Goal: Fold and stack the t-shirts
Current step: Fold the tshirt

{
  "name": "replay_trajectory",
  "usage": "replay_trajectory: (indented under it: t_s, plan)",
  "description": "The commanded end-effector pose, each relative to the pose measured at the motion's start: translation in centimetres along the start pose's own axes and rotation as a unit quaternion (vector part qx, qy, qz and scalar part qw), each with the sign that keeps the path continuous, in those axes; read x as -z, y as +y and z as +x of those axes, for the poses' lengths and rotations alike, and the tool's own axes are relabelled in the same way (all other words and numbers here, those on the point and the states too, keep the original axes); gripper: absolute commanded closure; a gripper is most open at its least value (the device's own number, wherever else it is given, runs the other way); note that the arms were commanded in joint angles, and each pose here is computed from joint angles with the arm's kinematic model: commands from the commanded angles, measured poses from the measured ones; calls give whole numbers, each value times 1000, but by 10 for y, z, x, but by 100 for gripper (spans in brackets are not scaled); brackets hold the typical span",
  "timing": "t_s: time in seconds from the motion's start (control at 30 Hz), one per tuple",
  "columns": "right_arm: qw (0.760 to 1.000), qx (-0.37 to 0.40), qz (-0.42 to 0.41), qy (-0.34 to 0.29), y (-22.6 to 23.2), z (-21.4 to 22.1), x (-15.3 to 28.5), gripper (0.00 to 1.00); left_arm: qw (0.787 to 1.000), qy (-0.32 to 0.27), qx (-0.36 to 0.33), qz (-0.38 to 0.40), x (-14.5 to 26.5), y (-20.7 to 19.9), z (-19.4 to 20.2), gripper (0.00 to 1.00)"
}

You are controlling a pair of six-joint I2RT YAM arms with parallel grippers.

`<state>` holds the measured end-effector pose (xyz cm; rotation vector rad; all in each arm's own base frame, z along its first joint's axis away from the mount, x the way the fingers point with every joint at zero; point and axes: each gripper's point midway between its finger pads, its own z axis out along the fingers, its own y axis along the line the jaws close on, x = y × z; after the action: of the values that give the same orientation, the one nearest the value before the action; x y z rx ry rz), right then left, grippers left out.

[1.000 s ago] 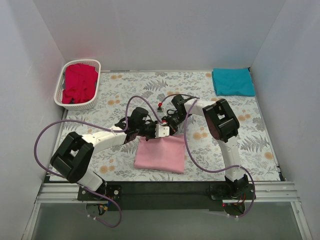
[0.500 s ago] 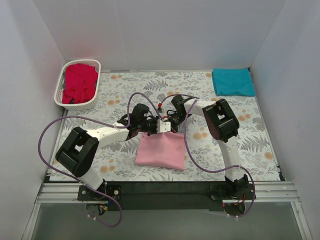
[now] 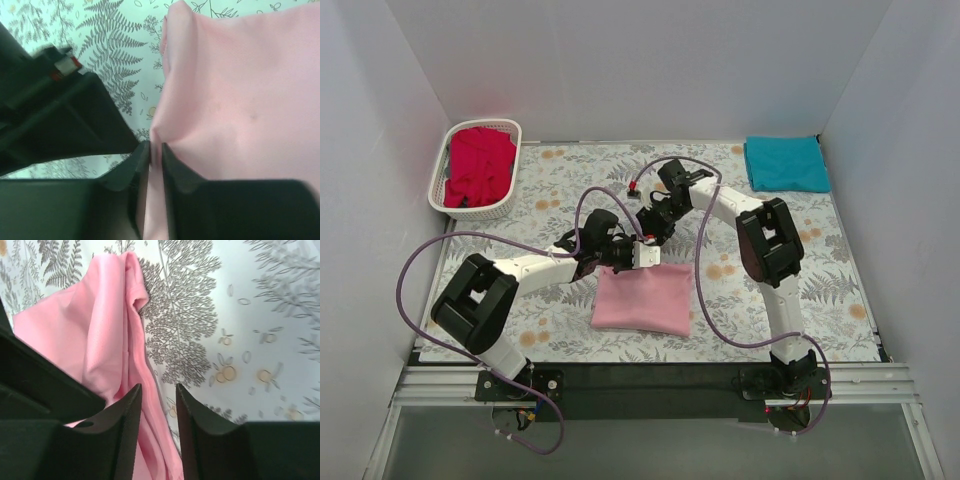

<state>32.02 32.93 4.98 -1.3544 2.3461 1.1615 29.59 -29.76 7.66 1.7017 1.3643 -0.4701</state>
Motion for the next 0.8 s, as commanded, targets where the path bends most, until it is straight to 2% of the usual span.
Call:
replay_trajectory:
  t_s: [0.0, 0.13, 0.2, 0.23, 0.27, 0.33, 0.4, 0.5, 0.6, 0.77]
  plan:
    - [997, 36, 55, -29, 2, -32, 43, 53, 1000, -3, -4, -23, 10, 16, -13, 81]
    - [995, 33, 77, -62, -5, -42, 83, 48, 999, -4, 43, -26, 27, 26, -33, 64]
    - [993, 18, 74, -86, -7, -41, 113, 45, 993, -29, 108, -42, 48, 43, -53, 62]
    - [993, 14, 71, -93, -5, -39, 122, 44, 988, -24, 148, -31, 56, 39, -51, 60]
    - [992, -5, 71, -100, -10, -29, 134, 43, 979, -44, 201, -16, 63, 37, -61, 58]
    - [992, -8, 56, -109, 5, -20, 147, 41, 960, -39, 277, -14, 83, 41, -47, 56]
    - [994, -30, 43, -94, 14, 6, 141, 41, 936, -49, 348, -14, 101, 47, -34, 53]
    - [995, -38, 15, -95, 38, 27, 137, 43, 909, -53, 413, -7, 112, 47, -13, 50]
    - [996, -51, 7, -77, 40, 49, 125, 46, 896, -41, 443, -6, 109, 46, 4, 48]
    - [996, -44, 33, -65, 24, 59, 113, 48, 876, -22, 482, -2, 97, 44, 29, 49]
